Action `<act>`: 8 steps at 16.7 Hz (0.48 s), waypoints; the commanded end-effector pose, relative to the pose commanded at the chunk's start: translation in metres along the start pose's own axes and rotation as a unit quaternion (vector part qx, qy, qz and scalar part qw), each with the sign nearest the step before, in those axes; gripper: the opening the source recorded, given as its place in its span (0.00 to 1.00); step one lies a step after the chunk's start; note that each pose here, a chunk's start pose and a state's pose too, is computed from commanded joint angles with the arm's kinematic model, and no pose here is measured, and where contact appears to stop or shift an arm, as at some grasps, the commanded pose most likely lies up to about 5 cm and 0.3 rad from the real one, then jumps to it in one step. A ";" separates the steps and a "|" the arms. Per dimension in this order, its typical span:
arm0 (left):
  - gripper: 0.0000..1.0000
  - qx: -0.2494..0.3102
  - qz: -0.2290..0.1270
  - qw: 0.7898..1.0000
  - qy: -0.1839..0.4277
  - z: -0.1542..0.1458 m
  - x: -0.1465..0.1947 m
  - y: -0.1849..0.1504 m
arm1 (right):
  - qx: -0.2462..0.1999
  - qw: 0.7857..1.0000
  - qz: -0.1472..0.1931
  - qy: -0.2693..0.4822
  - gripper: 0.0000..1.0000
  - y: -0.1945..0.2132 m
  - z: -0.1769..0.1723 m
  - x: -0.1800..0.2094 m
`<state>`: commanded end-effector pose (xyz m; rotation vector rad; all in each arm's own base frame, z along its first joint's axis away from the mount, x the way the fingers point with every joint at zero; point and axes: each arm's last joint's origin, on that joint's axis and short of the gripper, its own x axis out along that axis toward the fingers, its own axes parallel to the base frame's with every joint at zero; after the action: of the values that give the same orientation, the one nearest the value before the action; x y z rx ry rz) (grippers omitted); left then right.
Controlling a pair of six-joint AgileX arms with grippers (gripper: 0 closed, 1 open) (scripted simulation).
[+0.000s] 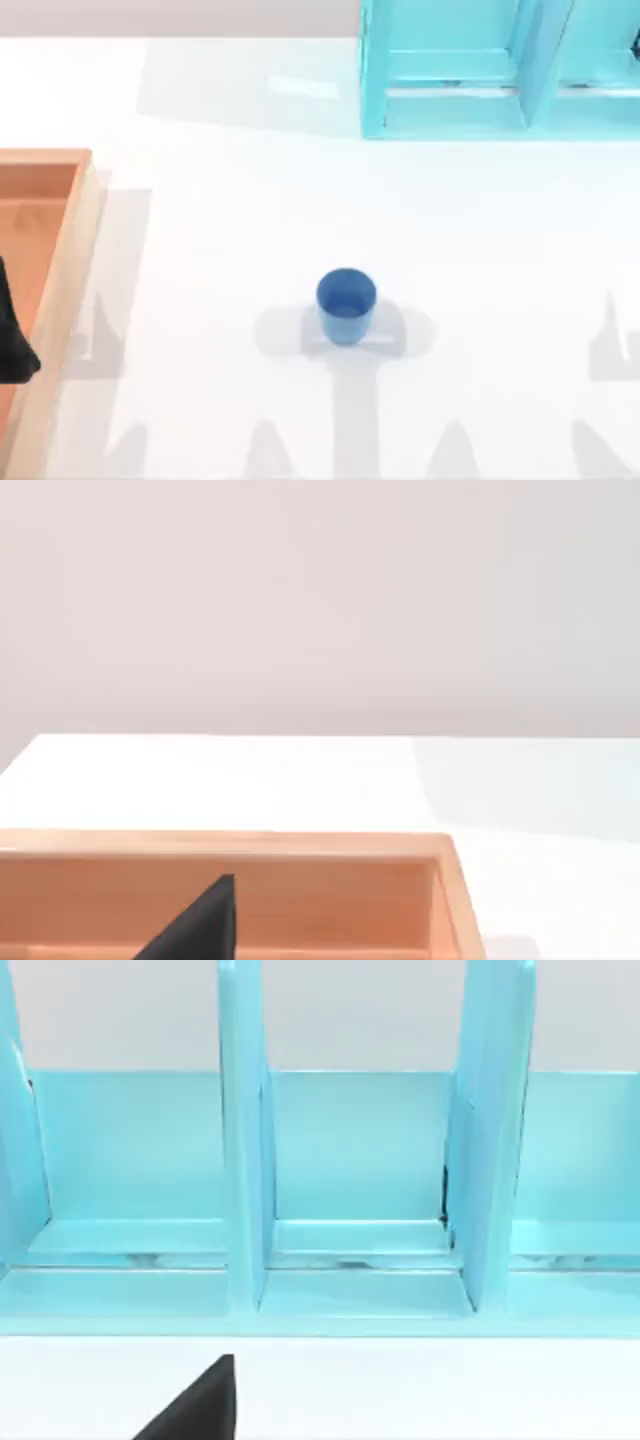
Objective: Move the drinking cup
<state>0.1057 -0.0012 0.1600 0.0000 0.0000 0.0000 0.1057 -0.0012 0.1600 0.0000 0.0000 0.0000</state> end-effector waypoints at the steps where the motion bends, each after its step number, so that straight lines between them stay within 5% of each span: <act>1: 1.00 0.000 0.000 1.000 0.000 0.000 0.000 0.000 | 0.000 1.000 0.000 0.000 1.00 0.000 0.000 0.000; 8: 1.00 0.000 0.000 1.000 0.000 0.000 0.000 0.000 | 0.062 0.994 0.008 0.088 1.00 0.004 0.029 0.007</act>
<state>0.1057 -0.0012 0.1600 0.0000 0.0000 0.0000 0.1122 0.0031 0.1888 0.1243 0.1755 0.0164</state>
